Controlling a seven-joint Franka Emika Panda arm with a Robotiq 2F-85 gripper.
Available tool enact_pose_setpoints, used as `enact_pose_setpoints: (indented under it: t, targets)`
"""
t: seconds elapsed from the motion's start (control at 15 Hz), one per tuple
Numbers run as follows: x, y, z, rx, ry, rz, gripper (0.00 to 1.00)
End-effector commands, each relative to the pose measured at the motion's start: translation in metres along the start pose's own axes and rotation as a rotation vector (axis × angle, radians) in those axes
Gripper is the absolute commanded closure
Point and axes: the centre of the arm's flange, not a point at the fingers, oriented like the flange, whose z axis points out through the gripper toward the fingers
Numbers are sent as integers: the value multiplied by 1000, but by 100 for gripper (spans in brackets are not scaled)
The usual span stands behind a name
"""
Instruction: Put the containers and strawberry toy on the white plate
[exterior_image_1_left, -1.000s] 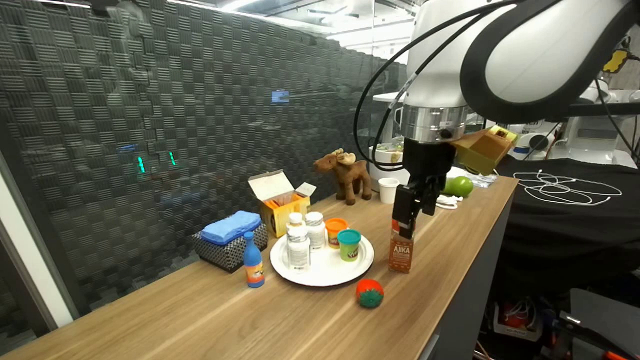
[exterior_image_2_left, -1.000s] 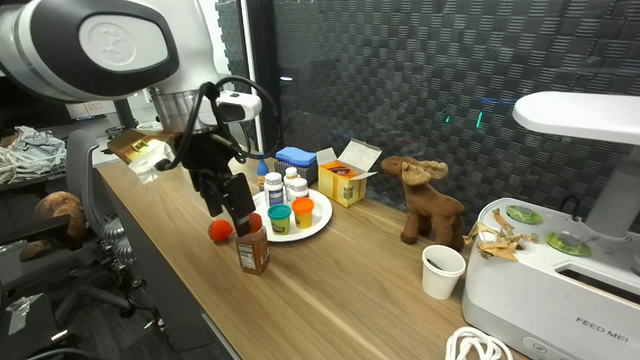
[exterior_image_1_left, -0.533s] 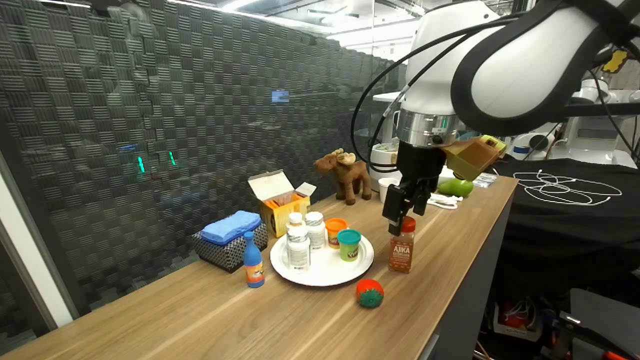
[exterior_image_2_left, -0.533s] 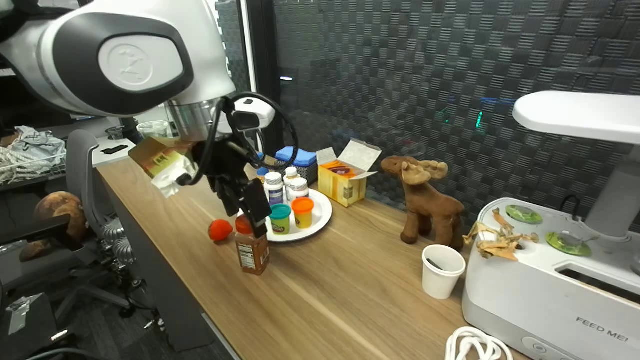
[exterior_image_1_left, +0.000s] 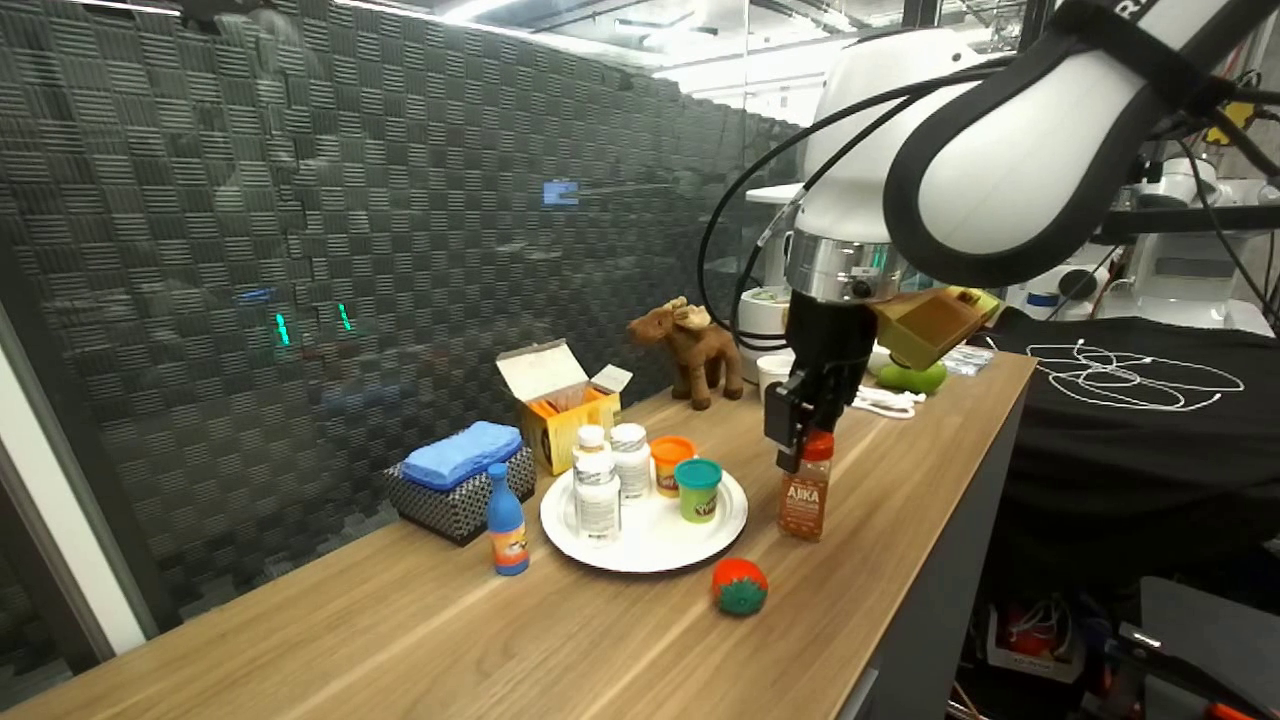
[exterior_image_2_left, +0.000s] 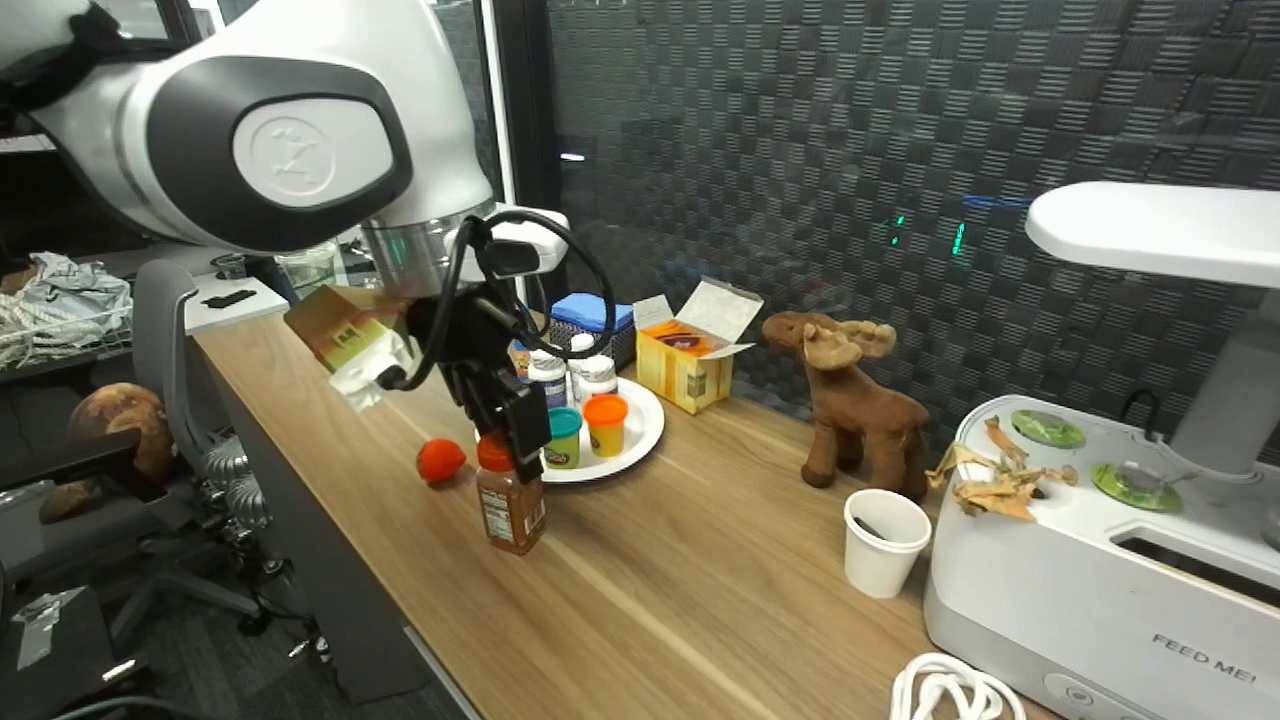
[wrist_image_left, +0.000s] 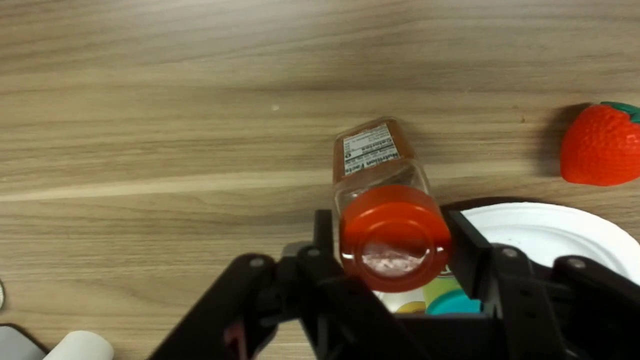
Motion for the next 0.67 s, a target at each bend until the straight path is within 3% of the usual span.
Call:
enact_pose_setpoints:
  t: [0.0, 0.13, 0.6]
  targets:
    - [2, -2, -14, -19, 26, 32, 70]
    - [3, -4, -21, -37, 15, 52, 75]
    - [37, -44, -63, -35, 31, 42, 75]
